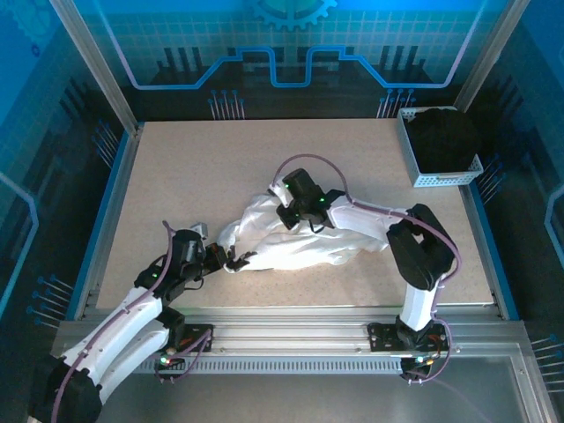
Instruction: Fold the inside-out t-shirt
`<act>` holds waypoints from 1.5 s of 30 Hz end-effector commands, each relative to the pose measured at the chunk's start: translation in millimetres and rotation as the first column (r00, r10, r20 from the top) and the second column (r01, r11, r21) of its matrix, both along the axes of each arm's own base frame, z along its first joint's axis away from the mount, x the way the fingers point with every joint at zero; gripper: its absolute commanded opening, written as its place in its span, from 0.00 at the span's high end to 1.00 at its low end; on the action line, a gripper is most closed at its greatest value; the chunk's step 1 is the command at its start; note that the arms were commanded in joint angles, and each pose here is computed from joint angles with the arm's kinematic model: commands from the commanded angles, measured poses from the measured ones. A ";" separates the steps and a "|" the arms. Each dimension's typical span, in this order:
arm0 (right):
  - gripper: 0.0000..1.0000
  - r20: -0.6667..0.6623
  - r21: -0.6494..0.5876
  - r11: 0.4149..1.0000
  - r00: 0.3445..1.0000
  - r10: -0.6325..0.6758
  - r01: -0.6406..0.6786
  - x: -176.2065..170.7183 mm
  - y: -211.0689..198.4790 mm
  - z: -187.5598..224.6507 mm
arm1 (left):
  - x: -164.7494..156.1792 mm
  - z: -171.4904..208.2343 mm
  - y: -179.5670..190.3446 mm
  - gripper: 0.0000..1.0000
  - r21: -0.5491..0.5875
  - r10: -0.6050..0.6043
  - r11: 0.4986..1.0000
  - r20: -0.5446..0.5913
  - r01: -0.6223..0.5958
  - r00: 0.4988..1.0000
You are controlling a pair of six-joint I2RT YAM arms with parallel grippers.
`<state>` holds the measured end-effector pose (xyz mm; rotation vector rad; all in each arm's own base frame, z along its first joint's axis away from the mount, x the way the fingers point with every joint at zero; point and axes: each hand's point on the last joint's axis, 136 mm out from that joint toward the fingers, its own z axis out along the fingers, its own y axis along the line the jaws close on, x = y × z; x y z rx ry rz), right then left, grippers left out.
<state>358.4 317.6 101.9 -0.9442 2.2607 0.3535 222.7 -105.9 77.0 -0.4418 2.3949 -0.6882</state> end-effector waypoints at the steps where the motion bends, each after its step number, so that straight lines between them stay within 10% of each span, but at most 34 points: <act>1: 1.00 0.081 0.205 0.976 0.995 0.053 -0.068 -2.1 3.9 84.5 | 0.7 0.3 -7.5 1.00 -0.024 -0.034 0.999 0.011 0.035 0.999; 6: 1.00 0.090 0.193 0.978 0.994 0.067 -0.084 -12.7 -6.7 89.1 | 2.8 -3.3 -10.7 1.00 -0.029 -0.046 0.999 0.004 0.046 0.999; 11: 0.48 -0.035 0.062 0.998 0.999 -0.016 0.018 -18.3 -30.6 32.9 | 3.8 -4.2 -10.9 1.00 -0.023 -0.049 0.999 0.001 0.049 0.999; 17: 0.35 -0.208 0.025 0.995 0.974 -0.085 0.092 -28.5 -33.2 -20.2 | 7.6 -1.9 -11.5 1.00 -0.020 -0.050 0.999 0.017 0.050 0.999; 26: 0.96 -0.102 0.135 0.989 0.994 -0.043 0.057 -7.1 -13.7 32.9 | 4.6 -7.0 -14.0 0.98 -0.011 -0.080 0.997 0.002 0.080 0.997; 34: 0.99 0.015 0.341 0.936 0.995 0.094 -0.093 -26.3 -18.4 139.5 | 12.9 32.4 -23.7 0.69 0.005 -0.144 0.989 0.203 0.146 0.969; 38: 0.99 0.042 0.365 0.922 0.991 0.126 -0.133 -35.3 -20.4 163.1 | 24.3 73.8 -22.0 0.42 0.030 -0.130 0.991 0.349 0.127 0.928; 45: 0.99 0.067 0.395 0.908 0.990 0.124 -0.140 -35.1 -27.8 185.5 | 42.0 117.4 -64.4 0.22 0.150 -0.308 0.951 0.453 0.270 0.836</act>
